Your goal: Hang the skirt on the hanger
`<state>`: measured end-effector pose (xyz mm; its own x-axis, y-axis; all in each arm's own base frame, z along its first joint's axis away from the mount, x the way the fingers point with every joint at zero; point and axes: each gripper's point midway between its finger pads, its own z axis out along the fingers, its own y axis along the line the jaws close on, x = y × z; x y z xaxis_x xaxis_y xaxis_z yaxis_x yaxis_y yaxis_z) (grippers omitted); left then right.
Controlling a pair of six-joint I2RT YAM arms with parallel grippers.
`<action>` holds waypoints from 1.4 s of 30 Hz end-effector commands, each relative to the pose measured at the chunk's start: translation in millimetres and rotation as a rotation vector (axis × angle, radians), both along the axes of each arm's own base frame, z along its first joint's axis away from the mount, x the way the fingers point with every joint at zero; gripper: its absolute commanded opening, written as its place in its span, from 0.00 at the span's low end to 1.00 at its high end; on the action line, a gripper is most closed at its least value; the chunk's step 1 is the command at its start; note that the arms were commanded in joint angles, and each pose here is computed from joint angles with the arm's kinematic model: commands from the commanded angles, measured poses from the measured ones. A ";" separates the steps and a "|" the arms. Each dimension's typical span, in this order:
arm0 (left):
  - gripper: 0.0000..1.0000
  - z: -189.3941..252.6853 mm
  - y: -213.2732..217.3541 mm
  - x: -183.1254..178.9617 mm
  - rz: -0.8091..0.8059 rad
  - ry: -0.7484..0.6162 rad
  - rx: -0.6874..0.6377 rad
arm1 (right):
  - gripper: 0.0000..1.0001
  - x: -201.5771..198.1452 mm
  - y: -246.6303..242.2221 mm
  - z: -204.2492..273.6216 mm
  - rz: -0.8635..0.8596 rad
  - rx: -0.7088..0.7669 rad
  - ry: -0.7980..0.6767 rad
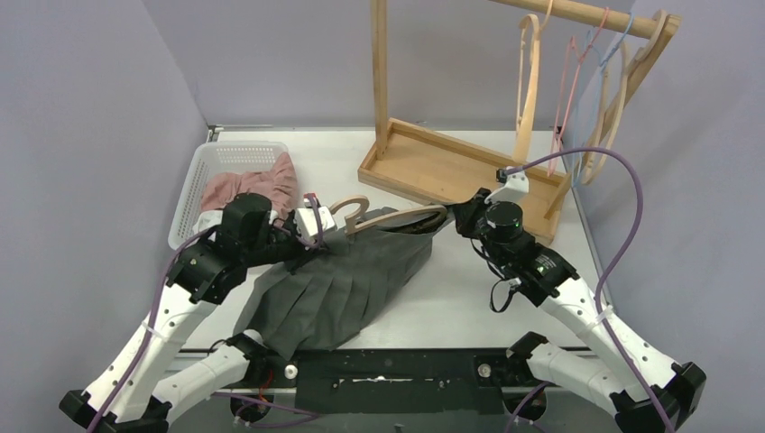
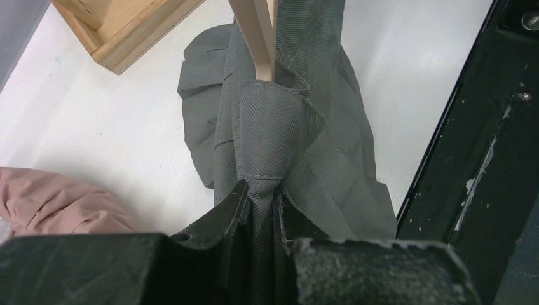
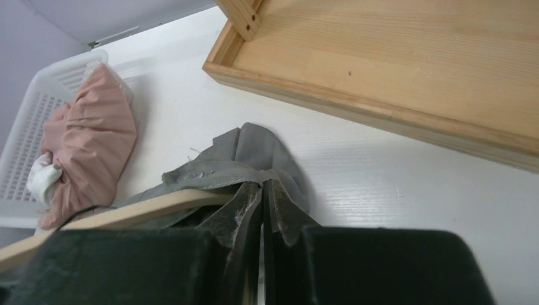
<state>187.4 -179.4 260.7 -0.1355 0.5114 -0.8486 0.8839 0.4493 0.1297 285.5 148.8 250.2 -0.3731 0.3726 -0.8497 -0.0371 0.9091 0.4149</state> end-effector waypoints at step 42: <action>0.00 -5.8 -64.8 1.5 -0.278 -0.059 -0.281 | 0.56 -50.6 102.9 50.0 1.008 -0.336 -0.262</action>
